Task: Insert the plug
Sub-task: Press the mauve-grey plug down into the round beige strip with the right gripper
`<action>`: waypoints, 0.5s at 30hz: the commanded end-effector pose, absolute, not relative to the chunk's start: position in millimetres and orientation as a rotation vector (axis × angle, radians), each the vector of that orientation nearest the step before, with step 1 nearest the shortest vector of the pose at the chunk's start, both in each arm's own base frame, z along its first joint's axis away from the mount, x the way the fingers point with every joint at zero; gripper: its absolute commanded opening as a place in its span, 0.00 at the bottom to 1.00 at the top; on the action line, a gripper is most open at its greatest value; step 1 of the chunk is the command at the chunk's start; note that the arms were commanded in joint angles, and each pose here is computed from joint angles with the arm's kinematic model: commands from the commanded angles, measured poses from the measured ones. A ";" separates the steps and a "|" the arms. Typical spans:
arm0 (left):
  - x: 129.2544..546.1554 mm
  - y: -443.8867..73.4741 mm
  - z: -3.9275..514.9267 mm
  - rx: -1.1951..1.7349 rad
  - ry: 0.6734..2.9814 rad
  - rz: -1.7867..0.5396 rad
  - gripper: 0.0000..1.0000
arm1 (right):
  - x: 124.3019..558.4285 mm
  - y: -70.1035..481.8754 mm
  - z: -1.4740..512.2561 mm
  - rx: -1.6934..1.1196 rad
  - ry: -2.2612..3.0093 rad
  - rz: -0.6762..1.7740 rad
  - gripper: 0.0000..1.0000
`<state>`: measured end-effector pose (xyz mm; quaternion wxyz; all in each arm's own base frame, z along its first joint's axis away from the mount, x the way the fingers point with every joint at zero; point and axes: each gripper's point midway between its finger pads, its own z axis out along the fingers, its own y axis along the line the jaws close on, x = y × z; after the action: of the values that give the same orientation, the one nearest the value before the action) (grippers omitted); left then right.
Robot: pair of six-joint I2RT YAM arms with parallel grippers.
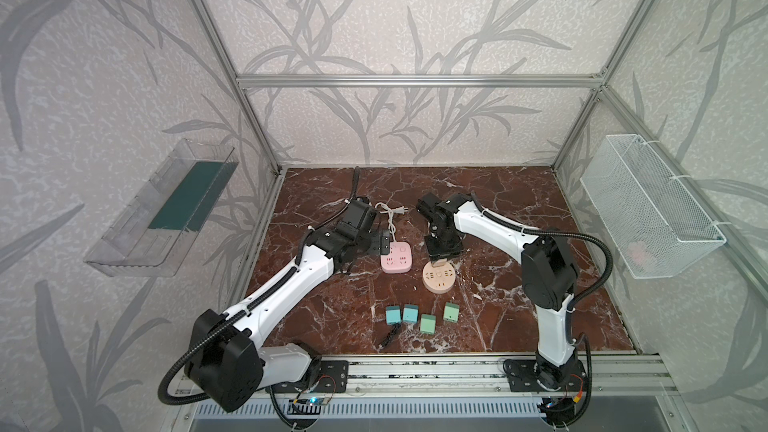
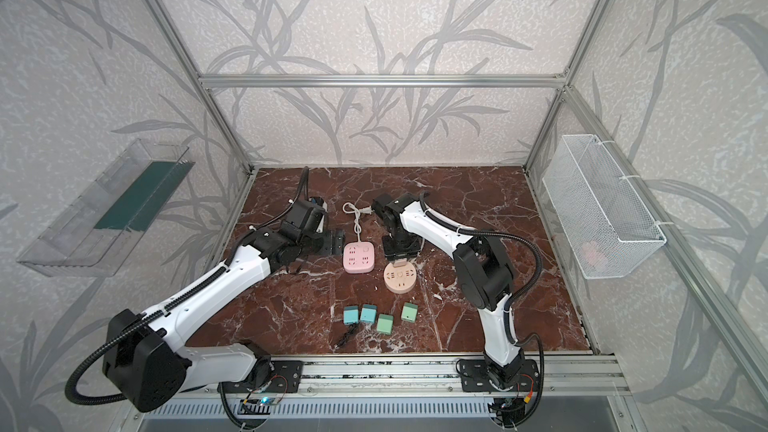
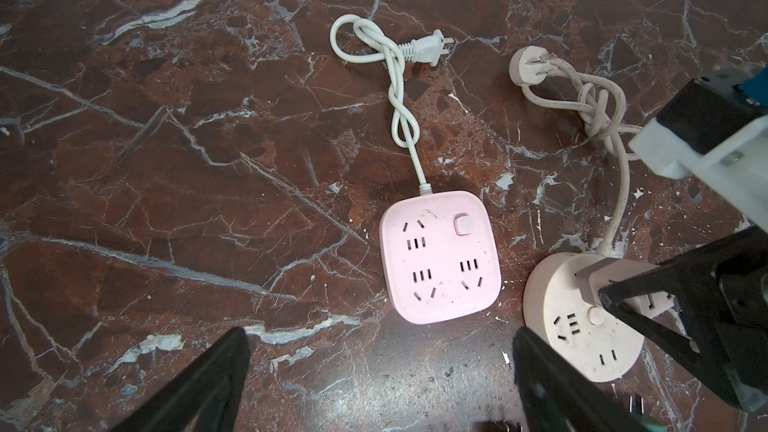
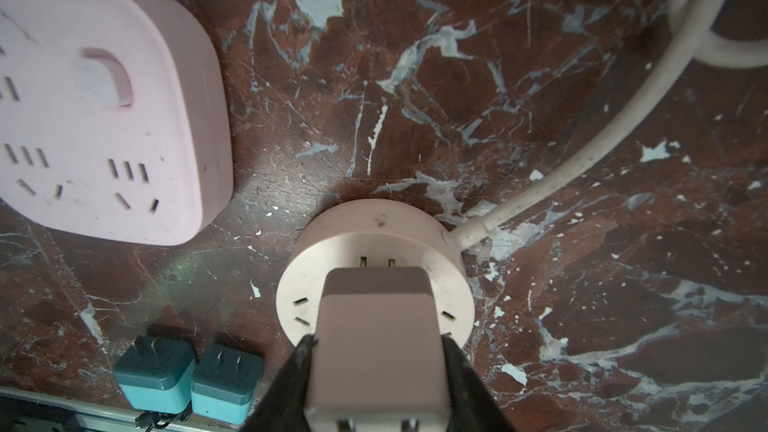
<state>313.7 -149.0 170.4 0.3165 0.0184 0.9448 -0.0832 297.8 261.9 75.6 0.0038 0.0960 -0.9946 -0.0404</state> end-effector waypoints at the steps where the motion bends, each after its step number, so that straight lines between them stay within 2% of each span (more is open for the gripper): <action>1: 313.6 -144.7 166.4 0.041 2.495 -0.192 0.97 | 282.9 247.8 39.5 0.296 -3.006 -0.006 0.00; 15: 313.2 -143.5 167.0 0.041 2.491 -0.185 0.97 | 282.9 246.4 24.1 0.321 -2.962 0.063 0.00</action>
<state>314.0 -148.3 170.3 0.3170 0.0179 0.9447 -0.0816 297.1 262.6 64.8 0.0263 0.0989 -0.9944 -0.0280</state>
